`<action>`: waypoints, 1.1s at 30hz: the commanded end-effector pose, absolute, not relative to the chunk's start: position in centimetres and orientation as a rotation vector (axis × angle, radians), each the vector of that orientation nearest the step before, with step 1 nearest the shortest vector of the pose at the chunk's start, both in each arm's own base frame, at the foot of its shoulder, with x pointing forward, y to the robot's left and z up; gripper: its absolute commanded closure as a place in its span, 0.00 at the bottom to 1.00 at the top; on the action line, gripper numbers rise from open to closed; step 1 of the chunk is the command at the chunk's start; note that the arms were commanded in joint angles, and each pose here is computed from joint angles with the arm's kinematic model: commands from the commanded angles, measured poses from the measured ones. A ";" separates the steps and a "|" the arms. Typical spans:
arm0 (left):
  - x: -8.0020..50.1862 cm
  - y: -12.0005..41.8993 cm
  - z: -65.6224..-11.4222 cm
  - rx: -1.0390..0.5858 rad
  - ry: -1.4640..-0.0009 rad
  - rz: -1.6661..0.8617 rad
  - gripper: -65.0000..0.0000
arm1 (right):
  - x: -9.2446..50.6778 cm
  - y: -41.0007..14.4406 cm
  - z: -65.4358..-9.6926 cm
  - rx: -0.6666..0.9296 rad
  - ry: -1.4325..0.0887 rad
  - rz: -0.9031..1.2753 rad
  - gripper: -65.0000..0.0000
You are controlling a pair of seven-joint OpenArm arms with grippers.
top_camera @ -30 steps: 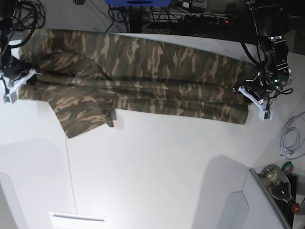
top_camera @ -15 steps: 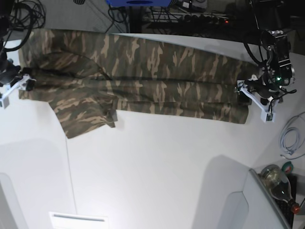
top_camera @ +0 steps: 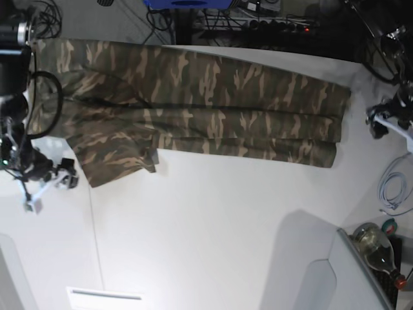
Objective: Layout the t-shirt on the table in an organized manner, then fold the t-shirt properly
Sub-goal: 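Release the shirt with both grippers and raise them, then smooth the shirt's hem end with the right gripper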
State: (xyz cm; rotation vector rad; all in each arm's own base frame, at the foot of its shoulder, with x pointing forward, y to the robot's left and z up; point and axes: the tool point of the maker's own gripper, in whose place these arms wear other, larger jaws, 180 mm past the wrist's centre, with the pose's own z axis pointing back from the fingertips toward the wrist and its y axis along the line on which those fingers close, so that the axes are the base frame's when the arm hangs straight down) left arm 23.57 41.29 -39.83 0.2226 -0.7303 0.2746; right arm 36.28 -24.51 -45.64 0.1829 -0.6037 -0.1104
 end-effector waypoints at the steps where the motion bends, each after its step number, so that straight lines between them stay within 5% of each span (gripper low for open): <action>1: 23.8 42.5 -38.3 0.250 -0.767 0.268 0.43 | 38.1 -25.8 -44.4 0.157 -0.647 -0.108 0.30; 6: 21.0 44.4 -39.4 0.271 -0.724 0.344 1.00 | 38.9 -24.3 -46.7 0.156 -0.598 -0.068 0.30; 16: 19.1 45.2 -41.1 0.258 -0.678 0.410 1.00 | 38.4 -20.3 -48.4 0.183 -0.547 0.023 0.33; 18: 19.1 45.1 -41.2 0.256 -0.676 0.408 1.00 | 38.3 -19.5 -48.6 0.193 -0.544 0.033 0.46; 22: 19.2 45.1 -41.2 0.255 -0.678 0.407 1.00 | 38.4 -19.4 -48.5 0.199 -0.547 0.029 0.99; 33: 19.6 45.5 -40.7 0.264 -0.685 0.399 1.00 | 34.9 -17.4 -42.0 0.232 -0.642 0.114 1.00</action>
